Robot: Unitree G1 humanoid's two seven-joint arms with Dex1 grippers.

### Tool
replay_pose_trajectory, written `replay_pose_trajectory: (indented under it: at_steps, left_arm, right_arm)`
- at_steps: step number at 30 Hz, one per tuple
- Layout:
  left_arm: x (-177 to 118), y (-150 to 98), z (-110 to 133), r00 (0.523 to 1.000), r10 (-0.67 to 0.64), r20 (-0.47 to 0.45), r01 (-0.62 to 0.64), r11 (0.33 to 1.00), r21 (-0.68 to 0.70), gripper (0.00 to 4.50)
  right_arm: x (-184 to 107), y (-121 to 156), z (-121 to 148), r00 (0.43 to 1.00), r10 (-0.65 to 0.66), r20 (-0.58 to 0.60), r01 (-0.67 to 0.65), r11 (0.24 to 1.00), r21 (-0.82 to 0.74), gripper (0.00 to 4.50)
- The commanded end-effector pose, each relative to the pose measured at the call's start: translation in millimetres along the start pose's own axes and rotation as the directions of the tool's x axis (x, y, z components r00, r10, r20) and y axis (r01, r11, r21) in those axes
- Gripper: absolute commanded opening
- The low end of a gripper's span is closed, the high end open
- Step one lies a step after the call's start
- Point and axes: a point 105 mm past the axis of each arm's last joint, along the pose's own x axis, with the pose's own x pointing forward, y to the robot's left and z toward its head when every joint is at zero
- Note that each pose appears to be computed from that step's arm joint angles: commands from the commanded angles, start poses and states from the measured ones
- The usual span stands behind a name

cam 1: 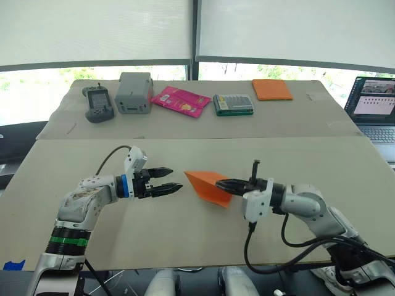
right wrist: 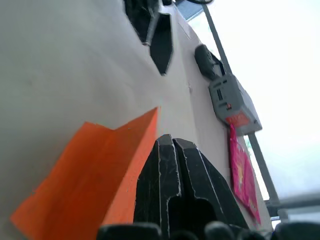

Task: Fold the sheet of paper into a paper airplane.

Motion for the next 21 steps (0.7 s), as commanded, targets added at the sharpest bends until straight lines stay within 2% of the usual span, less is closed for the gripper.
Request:
replay_pose_trajectory:
  at_steps: [1, 4, 8, 10, 16, 21]
  left_arm:
    - [-1, 3, 5, 1.000, 0.015, -0.005, -0.015, 0.999, 0.031, 4.24]
    - [3, 1, 2, 1.000, 0.001, -0.018, -0.001, 1.000, 0.030, 4.24]
    - [7, 5, -33, 0.981, 0.043, -0.191, -0.026, 0.996, 0.089, 4.24]
    - [7, 9, -44, 0.967, 0.074, -0.243, -0.045, 0.991, 0.126, 4.24]
    - [9, 10, -44, 0.973, 0.101, -0.209, -0.081, 0.991, 0.105, 4.24]
    - [3, 16, -37, 0.978, 0.126, -0.167, -0.114, 0.990, 0.079, 4.24]
  right_arm:
    - [0, -27, -30, 0.988, -0.075, -0.131, 0.104, 0.968, 0.228, 0.08]
    - [9, -20, -39, 0.988, -0.004, -0.154, 0.058, 0.937, 0.344, 0.08]
    - [24, -11, -41, 0.987, 0.076, -0.141, -0.008, 0.903, 0.429, 0.08]
    - [29, -8, -40, 0.987, 0.093, -0.130, -0.026, 0.897, 0.441, 0.08]
    - [47, 15, -27, 0.980, 0.187, -0.061, -0.142, 0.889, 0.436, 0.08]
    - [47, 38, -11, 0.965, 0.264, -0.004, -0.242, 0.891, 0.383, 0.08]
